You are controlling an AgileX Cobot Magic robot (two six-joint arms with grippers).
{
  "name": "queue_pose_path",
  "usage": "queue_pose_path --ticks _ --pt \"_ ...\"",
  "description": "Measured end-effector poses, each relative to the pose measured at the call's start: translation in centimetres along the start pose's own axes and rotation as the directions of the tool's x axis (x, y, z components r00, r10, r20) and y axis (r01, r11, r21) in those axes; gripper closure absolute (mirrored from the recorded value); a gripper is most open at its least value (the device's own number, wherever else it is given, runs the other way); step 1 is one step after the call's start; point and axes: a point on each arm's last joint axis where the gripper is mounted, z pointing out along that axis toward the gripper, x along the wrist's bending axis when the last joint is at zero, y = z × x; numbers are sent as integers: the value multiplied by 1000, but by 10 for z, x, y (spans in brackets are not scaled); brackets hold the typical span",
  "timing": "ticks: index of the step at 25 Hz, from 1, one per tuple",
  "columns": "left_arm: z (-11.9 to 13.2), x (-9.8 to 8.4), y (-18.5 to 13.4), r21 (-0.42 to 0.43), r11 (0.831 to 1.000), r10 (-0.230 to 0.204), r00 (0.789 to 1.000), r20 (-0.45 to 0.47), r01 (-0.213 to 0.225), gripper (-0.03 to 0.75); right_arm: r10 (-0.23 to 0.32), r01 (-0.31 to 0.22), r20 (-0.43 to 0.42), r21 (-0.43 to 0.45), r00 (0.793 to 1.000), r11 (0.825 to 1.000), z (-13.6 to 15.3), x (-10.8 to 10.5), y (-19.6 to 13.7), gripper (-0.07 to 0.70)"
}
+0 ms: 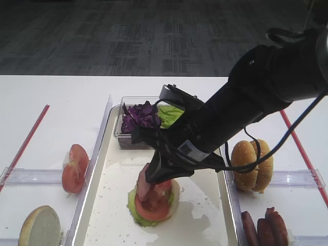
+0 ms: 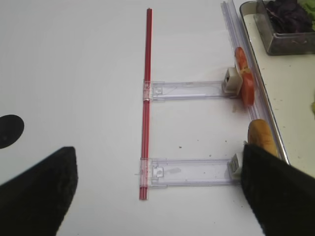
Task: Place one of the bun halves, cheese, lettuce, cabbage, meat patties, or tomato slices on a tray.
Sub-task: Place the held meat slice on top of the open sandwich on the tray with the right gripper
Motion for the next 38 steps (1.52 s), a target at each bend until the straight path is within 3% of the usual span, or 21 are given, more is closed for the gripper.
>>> queue_pose_path --ticks 13,22,31,38 --pt "0 0 0 0 1000 0 1000 0 0 97 6 -6 1 -4 1000 1000 0 0 0 510" --pt "0 0 0 0 1000 0 1000 0 0 97 14 -14 2 -6 1000 1000 0 0 1 260" --pt "0 0 0 0 1000 0 1000 0 0 97 21 -21 2 -6 1000 1000 0 0 1 70" --pt "0 0 0 0 1000 0 1000 0 0 97 29 -29 33 3 999 1000 0 -3 0 -6"
